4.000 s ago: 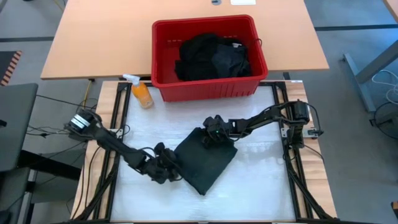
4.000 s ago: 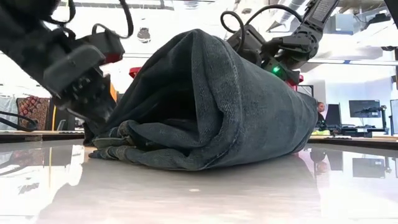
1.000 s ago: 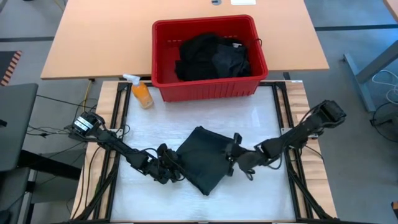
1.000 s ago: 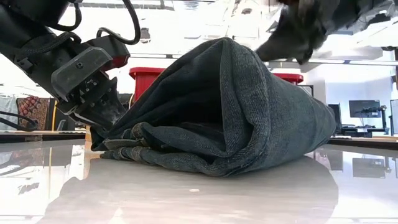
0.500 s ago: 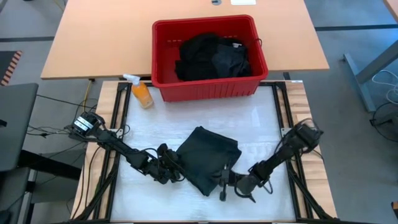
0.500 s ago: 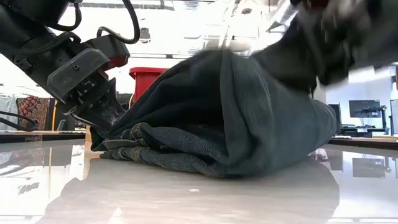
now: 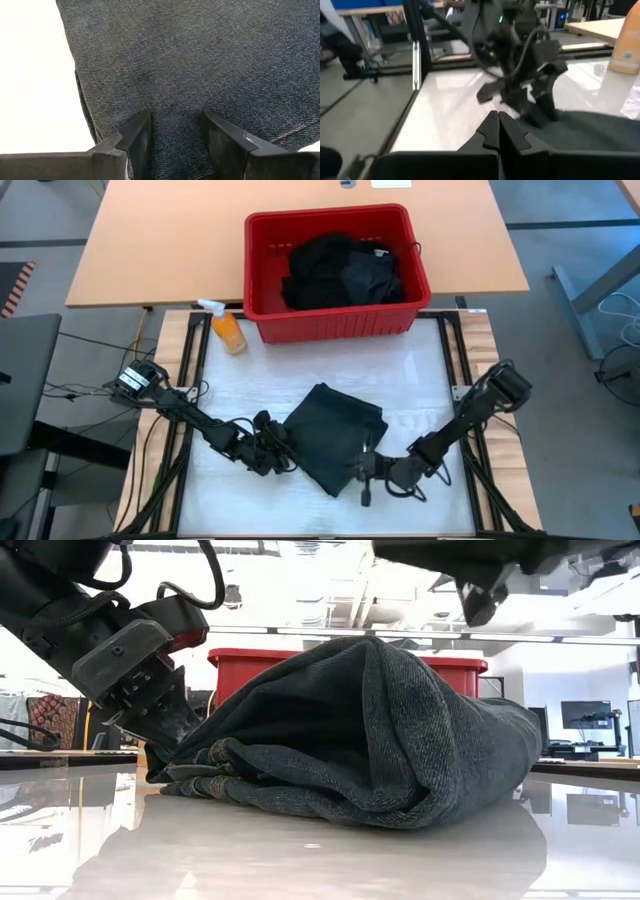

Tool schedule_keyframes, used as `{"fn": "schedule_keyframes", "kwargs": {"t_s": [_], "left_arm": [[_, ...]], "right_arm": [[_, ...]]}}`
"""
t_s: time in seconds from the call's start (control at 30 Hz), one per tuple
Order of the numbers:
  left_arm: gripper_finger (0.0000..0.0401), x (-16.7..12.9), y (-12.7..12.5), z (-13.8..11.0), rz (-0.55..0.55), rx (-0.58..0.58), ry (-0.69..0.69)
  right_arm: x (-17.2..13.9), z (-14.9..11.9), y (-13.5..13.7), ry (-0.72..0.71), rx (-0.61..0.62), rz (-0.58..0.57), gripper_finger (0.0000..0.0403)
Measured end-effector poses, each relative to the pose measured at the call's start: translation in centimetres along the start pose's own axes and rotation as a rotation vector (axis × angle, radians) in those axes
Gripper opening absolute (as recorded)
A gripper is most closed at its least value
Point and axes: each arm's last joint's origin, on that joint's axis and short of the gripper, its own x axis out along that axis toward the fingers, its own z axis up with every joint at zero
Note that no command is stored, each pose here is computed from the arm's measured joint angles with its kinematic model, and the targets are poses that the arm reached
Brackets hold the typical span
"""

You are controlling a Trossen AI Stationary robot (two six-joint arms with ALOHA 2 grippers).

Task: Fold Laundry from Bin
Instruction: Fold the dark blue pants

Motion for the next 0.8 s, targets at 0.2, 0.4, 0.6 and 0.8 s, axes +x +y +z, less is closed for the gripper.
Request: {"fn": "schedule_keyframes", "kwargs": {"t_s": [0.2,0.4,0.6,0.8], "left_arm": [[0.0164,0.0,0.0,0.0,0.001,0.009,0.001],[0.0164,0.0,0.1,-0.1,0.0,0.037,0.021],[0.0164,0.0,0.1,-0.1,-0.005,0.057,0.027],[0.0164,0.0,0.1,-0.1,-0.012,0.06,0.036]], "right_arm": [[1.8,-3.6,0.1,0.035,0.051,0.008,0.0017],[3.3,-8.2,2.9,0.082,0.02,0.077,0.0017],[4.2,-10.7,3.0,0.159,-0.072,0.017,0.0017],[3.1,-6.9,3.5,0.168,-0.256,0.063,0.0017]]}}
